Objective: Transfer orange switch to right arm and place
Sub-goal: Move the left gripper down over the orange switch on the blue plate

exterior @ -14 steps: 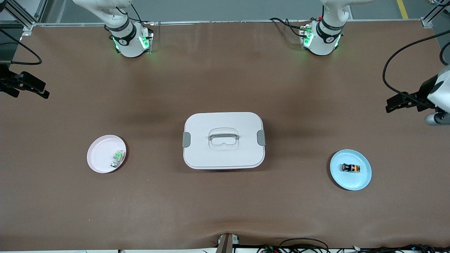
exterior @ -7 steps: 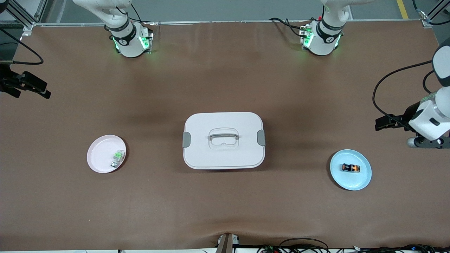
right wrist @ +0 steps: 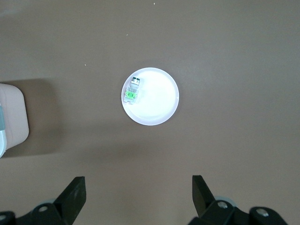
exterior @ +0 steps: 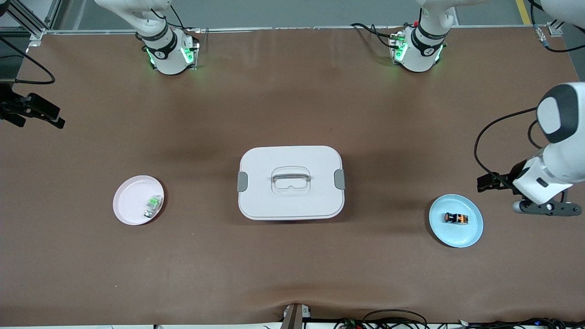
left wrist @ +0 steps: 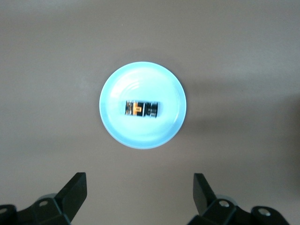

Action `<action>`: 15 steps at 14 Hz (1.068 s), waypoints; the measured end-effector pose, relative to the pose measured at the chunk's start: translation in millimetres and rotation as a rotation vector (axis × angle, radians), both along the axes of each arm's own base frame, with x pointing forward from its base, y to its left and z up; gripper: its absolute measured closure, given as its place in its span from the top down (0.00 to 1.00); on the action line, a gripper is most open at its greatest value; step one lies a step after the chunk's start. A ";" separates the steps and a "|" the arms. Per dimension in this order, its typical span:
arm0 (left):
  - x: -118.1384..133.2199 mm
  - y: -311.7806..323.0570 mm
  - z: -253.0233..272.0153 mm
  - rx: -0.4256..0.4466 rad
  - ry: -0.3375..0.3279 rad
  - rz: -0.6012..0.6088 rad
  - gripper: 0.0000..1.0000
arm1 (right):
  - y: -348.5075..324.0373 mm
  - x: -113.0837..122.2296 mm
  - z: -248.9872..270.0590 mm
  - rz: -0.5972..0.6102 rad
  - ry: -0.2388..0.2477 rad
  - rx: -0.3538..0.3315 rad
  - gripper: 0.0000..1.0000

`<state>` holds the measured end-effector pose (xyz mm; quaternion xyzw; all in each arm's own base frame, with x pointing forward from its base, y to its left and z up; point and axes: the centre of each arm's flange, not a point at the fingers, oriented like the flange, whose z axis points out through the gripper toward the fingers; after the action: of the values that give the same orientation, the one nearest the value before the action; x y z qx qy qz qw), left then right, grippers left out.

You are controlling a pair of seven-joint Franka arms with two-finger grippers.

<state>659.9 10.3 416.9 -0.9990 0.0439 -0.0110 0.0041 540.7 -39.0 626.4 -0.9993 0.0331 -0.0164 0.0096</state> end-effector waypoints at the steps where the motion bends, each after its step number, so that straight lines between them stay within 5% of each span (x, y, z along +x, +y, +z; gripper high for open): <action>1: 0.3 -0.2 -18.2 -0.002 0.000 -0.001 1.00 | 0.0 0.0 0.0 0.000 0.000 0.000 1.00; 10: 10.0 11.2 -111.5 -0.010 0.008 -0.148 1.00 | 12.6 0.8 0.1 -0.142 0.003 0.007 1.00; 15: 12.7 19.8 -145.5 -0.015 0.014 -0.164 1.00 | 3.1 0.3 0.2 -0.032 -0.001 0.002 1.00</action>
<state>672.6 30.1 271.3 -0.9920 0.1257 -0.0048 -0.0047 541.1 -35.9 626.7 -0.9986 0.0491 -0.0169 0.0104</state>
